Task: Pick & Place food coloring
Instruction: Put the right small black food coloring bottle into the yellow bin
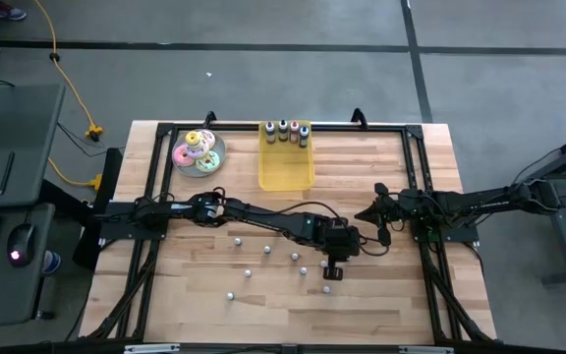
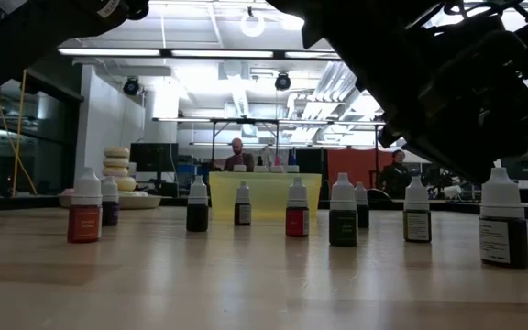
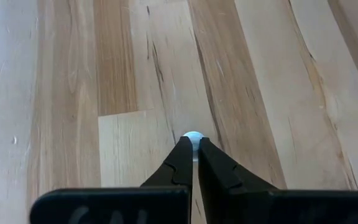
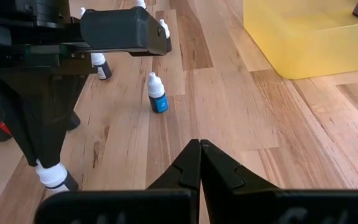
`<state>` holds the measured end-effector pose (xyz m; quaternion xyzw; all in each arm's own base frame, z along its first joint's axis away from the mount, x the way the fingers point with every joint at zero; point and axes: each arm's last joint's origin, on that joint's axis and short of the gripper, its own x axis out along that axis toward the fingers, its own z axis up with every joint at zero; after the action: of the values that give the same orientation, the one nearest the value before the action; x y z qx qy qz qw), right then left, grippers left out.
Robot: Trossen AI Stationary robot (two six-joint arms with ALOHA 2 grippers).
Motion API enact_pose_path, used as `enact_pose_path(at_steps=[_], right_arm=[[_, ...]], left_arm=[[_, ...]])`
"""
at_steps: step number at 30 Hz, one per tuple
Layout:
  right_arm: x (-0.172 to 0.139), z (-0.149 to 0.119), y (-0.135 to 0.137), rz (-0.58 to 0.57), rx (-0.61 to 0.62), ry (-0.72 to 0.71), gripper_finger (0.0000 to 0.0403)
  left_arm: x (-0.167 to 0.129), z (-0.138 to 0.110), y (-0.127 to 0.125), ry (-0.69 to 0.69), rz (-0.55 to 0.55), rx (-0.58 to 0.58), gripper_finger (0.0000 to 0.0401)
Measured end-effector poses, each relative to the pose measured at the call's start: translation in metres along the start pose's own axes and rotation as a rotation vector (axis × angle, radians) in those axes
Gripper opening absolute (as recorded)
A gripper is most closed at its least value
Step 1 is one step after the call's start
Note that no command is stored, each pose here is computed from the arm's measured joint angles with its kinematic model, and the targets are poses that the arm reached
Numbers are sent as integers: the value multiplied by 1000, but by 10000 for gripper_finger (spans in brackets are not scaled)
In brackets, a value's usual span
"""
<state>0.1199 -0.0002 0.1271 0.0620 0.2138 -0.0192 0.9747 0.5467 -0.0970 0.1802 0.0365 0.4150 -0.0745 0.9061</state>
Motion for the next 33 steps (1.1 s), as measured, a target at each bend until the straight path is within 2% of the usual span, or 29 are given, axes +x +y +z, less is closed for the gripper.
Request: enact_pose_path(at_steps=[9,21,30,33], right_arm=[[0,0,0,0,0,0,0],[0,0,0,0,0,0,0],[0,0,0,0,0,0,0],[0,0,0,0,0,1,0]], left_arm=[[0,0,0,3,0,0,12],[6,-6,-1,35,-19,34,92],[4,-2,1,-8,-20,32,138],[14,-3,2,-30,-45,22,148]])
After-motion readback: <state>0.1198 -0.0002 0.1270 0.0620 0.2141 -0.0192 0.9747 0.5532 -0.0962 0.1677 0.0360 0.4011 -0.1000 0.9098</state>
